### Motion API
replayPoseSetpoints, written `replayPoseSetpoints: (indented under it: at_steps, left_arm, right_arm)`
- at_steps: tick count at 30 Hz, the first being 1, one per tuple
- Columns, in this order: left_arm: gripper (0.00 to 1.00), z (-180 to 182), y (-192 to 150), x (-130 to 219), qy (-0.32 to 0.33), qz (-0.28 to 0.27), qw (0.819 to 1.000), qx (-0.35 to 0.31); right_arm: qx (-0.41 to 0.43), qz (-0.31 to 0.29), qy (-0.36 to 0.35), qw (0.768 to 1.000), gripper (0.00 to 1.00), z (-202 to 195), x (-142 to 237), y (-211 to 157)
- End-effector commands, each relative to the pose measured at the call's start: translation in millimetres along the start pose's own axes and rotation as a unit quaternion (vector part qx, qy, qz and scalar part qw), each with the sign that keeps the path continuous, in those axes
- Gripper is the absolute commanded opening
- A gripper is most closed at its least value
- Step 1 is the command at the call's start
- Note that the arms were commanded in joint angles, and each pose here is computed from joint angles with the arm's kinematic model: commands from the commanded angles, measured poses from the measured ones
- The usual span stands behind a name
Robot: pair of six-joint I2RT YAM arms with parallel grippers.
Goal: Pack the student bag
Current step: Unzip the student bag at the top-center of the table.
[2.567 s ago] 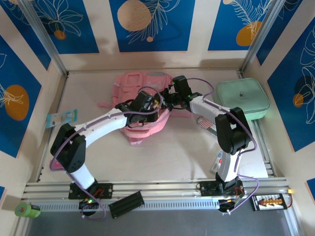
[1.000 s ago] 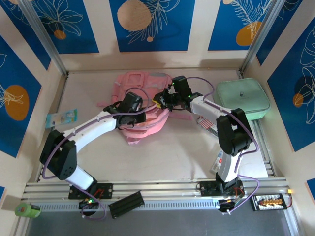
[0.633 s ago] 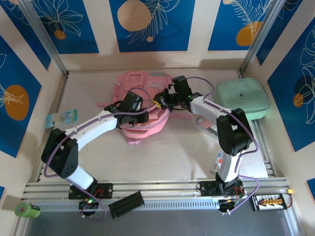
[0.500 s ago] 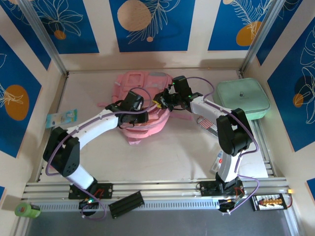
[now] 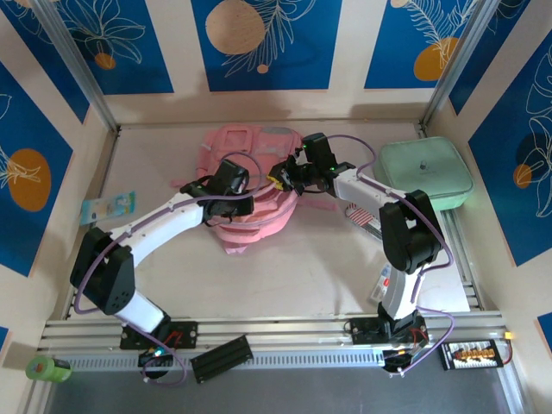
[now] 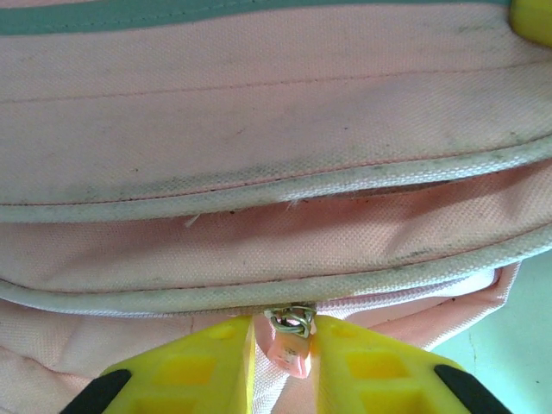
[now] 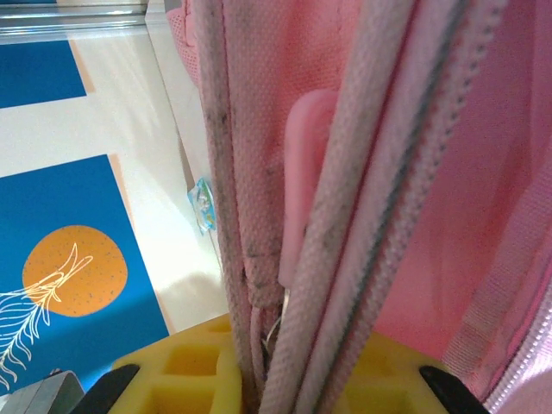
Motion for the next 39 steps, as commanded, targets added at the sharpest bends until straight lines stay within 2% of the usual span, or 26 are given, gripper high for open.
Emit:
replayPoseSetpoints:
  at_steps: [1, 6, 11, 20, 29, 33, 34, 36, 39]
  left_arm:
    - [0.25, 7.4, -1.8, -2.8, 0.019, 0.007, 1.000, -0.005]
    - [0.28, 8.2, -4.9, -6.6, 0.022, 0.013, 1.000, -0.010]
    - [0.22, 19.7, -3.9, -3.0, 0.054, -0.002, 0.998, -0.014]
    - [0.16, 16.7, -6.9, -5.4, 0.041, 0.001, 0.999, -0.007]
    - [0.23, 6.5, -8.5, -13.5, 0.018, 0.014, 1.000, -0.006]
    - [0.13, 9.4, -8.3, -14.3, 0.026, 0.015, 1.000, -0.010]
    - [0.08, 12.6, -7.2, -13.4, 0.029, 0.015, 0.999, -0.008]
    - [0.01, 18.4, -5.8, -11.1, 0.022, 0.020, 1.000, 0.006]
    - [0.00, 25.7, -2.1, -4.3, -0.011, 0.027, 0.999, 0.034]
  right_arm:
    - [0.020, -0.009, 0.021, 1.000, 0.18, 15.9, 11.8, 4.5]
    - [0.018, -0.008, 0.021, 1.000, 0.18, 14.4, 11.1, 4.8]
    - [0.015, -0.008, 0.018, 1.000, 0.18, 12.8, 9.8, 4.0]
    - [0.011, -0.007, 0.017, 1.000, 0.18, 11.9, 8.4, 4.3]
    - [0.011, -0.004, 0.018, 1.000, 0.18, 11.2, 8.0, 4.1]
    - [0.010, -0.010, 0.011, 1.000, 0.16, 7.1, 10.0, 5.4]
    - [0.013, -0.014, 0.007, 1.000, 0.11, 5.5, 11.9, 5.6]
    - [0.022, -0.032, -0.008, 0.999, 0.09, 0.4, 18.1, 7.2]
    - [0.030, -0.047, -0.032, 0.998, 0.07, -10.5, 27.0, 10.3]
Point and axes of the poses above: each hand's point on the last joint's axis, 136 mm out from that joint toward the fingers, its own x axis back along the fingers, its own z axis along the line the jaws close on, y = z × x, the point moved 2 cm from there along x, back along the fingers, and after that the axes turned 14 degrees about x, right-handed, at the moved point
